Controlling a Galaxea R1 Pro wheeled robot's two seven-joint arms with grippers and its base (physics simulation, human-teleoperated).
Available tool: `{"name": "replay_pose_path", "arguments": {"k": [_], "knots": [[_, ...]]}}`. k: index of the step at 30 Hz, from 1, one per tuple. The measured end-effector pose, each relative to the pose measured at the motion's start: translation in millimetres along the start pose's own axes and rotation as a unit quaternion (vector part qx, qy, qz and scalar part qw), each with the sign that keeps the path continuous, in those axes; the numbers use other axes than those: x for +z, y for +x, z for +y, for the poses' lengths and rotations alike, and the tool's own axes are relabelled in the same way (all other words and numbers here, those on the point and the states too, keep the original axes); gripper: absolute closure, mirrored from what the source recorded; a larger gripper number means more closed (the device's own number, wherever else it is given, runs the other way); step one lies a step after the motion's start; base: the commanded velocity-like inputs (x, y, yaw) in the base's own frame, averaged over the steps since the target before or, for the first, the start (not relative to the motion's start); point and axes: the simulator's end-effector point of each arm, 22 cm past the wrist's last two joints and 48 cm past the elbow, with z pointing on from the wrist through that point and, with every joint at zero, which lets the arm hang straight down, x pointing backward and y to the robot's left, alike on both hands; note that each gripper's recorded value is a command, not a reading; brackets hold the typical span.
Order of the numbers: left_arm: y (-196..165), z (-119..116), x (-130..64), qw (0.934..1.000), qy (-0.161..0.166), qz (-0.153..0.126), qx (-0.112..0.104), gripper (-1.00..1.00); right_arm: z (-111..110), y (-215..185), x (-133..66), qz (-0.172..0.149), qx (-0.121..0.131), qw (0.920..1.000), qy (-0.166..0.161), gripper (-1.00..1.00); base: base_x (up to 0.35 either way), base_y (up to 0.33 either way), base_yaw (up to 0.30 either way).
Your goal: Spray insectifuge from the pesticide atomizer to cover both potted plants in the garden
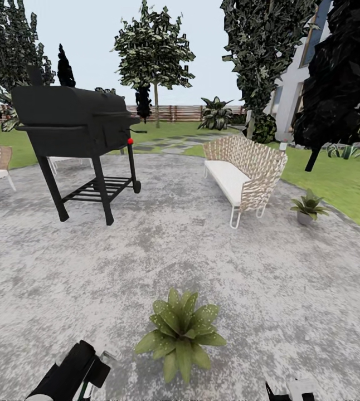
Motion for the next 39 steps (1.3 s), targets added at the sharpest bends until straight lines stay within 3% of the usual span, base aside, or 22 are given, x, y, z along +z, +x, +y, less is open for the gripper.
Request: {"name": "replay_pose_path", "arguments": {"k": [8,14,18,22,27,33,39], "knots": [[25.2,2.7,21.2,0.9996,-0.004,0.027,-0.005,1.0,3.8,21.0,8.0,0.006,-0.001,1.0,-0.001,-1.0,0.0,0.0,0.0],[29.3,2.6,22.7,0.9996,-0.003,0.029,-0.007,1.0,3.1,21.1,8.1,0.006,0.0,1.0,0.0,-1.0,0.0,0.0,0.0],[17.0,-2.2,20.0,0.9998,0.0,0.021,-0.007,1.0,3.3,21.0,8.1,0.006,-0.001,1.0,0.0,-1.0,0.0,0.0,0.0],[-30.0,6.0,3.9,0.9998,-0.008,-0.017,-0.008,1.0,3.2,21.0,8.1,0.005,-0.001,1.0,0.0,-1.0,0.0,0.0,0.0],[-63.7,9.0,-8.8,0.9991,-0.012,-0.041,-0.007,1.0,3.3,21.0,8.1,0.005,-0.001,1.0,0.0,-1.0,0.0,0.0,0.0],[-56.8,11.4,-5.4,0.9992,-0.02,-0.035,-0.003,1.0,3.3,21.0,8.1,0.005,-0.001,1.0,0.0,-1.0,0.0,0.0,0.0],[-48.6,29.0,-3.7,0.9987,-0.041,-0.03,-0.004,1.0,3.3,21.0,8.1,0.006,-0.001,1.0,0.0,-1.0,0.0,0.0,0.0]]}}
